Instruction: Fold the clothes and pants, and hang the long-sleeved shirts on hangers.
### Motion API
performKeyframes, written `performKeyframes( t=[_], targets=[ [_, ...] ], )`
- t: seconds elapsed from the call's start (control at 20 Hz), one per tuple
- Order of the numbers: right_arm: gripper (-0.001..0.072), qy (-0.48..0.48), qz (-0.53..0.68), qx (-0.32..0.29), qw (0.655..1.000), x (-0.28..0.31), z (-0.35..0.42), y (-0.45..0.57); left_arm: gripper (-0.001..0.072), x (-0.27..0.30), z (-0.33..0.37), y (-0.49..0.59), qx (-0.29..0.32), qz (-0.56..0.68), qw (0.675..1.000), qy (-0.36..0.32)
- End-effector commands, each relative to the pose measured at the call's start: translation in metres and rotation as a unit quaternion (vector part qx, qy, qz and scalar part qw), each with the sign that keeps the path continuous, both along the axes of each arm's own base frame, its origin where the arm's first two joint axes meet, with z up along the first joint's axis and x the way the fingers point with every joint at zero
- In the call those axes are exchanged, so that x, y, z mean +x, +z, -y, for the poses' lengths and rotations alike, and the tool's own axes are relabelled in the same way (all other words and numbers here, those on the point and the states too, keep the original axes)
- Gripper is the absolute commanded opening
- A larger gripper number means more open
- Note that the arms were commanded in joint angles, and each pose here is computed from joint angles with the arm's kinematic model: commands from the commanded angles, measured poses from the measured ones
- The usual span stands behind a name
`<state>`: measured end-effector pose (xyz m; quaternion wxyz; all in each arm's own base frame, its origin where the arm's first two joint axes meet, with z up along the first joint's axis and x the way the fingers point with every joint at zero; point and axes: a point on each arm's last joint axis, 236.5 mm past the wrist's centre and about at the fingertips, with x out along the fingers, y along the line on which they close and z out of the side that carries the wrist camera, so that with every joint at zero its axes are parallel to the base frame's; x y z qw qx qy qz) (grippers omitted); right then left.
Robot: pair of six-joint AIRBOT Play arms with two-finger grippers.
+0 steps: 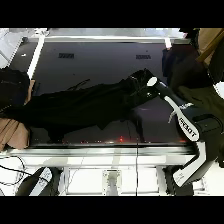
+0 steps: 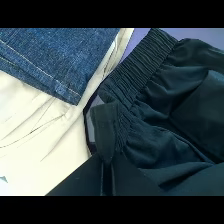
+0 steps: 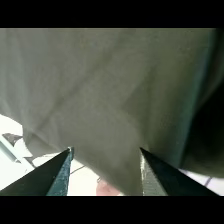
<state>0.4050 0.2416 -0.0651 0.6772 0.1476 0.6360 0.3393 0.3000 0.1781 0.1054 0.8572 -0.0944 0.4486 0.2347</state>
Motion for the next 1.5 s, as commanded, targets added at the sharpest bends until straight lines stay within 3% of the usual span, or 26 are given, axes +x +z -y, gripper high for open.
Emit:
performKeyframes(
  t=[0.0, 0.15, 0.35, 0.75, 0.8, 0.85, 0.9, 1.15, 1.35, 1.45],
  targets=[
    [0.0453, 0.002, -0.007, -0.012, 1.0, 0.003, 0.034, 0.017, 0.0019, 0.0, 0.0, 0.0, 0.0, 0.0, 1.0, 0.0],
    [0.0453, -0.016, -0.013, -0.05, 0.999, 0.004, 0.068, 0.01, 0.0019, 0.0, 0.0, 0.0, 0.0, 0.0, 1.0, 0.0],
    [0.0453, -0.025, -0.013, -0.059, 0.998, -0.005, 0.054, -0.017, 0.0019, 0.0, 0.0, 0.0, 0.0, 0.0, 1.0, 0.0],
    [0.0451, -0.015, 0.003, -0.033, 0.999, -0.011, -0.002, -0.033, 0.002, 0.0, 0.0, 0.0, 0.0, 0.0, 1.0, 0.0],
    [0.0368, -0.015, 0.001, -0.028, 1.0, -0.012, -0.006, -0.03, 0.002, 0.0, 0.0, 0.0, 0.0, 0.0, 1.0, 0.0],
    [0.014, -0.012, -0.005, -0.017, 1.0, -0.014, -0.011, -0.025, 0.002, 0.0, 0.0, 0.0, 0.0, 0.0, 1.0, 0.0],
    [0.0007, -0.005, -0.008, -0.008, 1.0, -0.016, -0.015, -0.017, 0.0019, 0.0, 0.0, 0.0, 0.0, 0.0, 1.0, 0.0],
    [0.0005, 0.039, 0.035, 0.005, 0.999, -0.013, -0.003, 0.078, 0.0019, 0.003, -0.001, 0.003, 0.011, 0.003, 1.0, -0.011],
    [0.0004, -0.012, 0.154, -0.042, 0.987, 0.002, 0.035, 0.208, 0.0019, 0.018, 0.004, 0.011, 0.018, 0.032, 0.999, -0.024],
    [0.0004, -0.025, 0.224, -0.035, 0.974, -0.004, 0.035, 0.272, 0.0019, 0.026, 0.018, 0.012, 0.02, 0.035, 0.998, -0.047]
  ],
)
